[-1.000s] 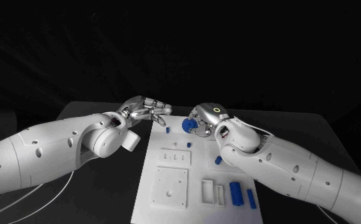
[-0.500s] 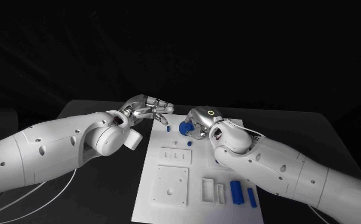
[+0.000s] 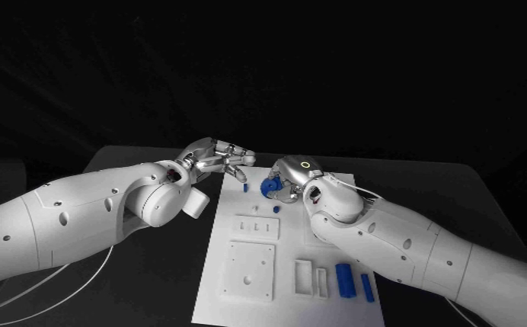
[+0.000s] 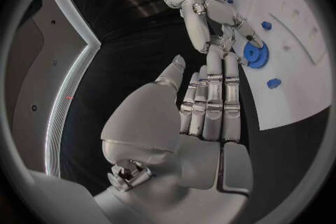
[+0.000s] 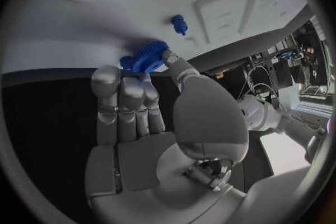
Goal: Assemble the parts on the task board
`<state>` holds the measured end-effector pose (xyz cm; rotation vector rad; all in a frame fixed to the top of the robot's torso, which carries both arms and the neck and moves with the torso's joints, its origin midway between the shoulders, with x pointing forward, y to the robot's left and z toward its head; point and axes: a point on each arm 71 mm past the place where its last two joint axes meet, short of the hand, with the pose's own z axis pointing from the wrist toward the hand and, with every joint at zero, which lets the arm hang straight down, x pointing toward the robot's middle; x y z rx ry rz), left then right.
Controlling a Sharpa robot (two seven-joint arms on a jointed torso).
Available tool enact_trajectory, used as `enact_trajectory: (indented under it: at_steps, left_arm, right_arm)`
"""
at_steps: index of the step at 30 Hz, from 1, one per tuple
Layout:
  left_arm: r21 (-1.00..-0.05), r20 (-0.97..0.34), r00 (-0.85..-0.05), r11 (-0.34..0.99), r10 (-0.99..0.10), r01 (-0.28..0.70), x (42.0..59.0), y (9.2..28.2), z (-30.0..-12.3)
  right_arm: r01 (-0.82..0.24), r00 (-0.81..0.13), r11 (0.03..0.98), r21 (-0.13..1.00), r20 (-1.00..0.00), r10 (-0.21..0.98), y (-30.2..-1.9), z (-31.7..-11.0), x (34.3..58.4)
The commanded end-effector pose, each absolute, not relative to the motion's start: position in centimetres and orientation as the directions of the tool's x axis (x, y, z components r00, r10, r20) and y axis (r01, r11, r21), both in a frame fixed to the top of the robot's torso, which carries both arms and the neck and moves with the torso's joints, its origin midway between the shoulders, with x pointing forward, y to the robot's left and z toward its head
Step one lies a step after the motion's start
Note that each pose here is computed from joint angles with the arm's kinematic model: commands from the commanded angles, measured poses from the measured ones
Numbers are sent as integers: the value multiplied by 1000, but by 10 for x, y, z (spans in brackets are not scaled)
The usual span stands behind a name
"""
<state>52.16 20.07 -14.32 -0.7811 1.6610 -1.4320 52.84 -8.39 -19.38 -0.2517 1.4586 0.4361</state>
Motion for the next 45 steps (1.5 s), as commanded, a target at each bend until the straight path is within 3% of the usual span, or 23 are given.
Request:
enact_trajectory:
  at_steps: [1,14,27,32,39,45]
  left_arm:
    - [-985,-168,-512,168,-842,47,521,198,-143]
    - [-984,-169,-509,169,-844,45,521,200,-143]
    - [-984,-172,-497,173,-851,46,523,204,-143]
    - [-984,-174,-490,174,-854,47,523,207,-143]
    - [-983,-177,-480,175,-859,48,523,212,-142]
    - [-983,-178,-476,177,-861,49,524,215,-143]
  right_arm:
    - [-439,12,893,102,-993,119,-83,-201,529]
    - [-414,-25,901,125,-992,126,-93,-206,531]
    - [-396,2,910,124,-991,136,-111,-201,529]
    - [-391,57,908,151,-981,187,-123,-194,525]
    - [-374,127,885,277,-930,345,-162,-167,524]
    - [-369,17,829,420,-889,458,-211,-161,529]
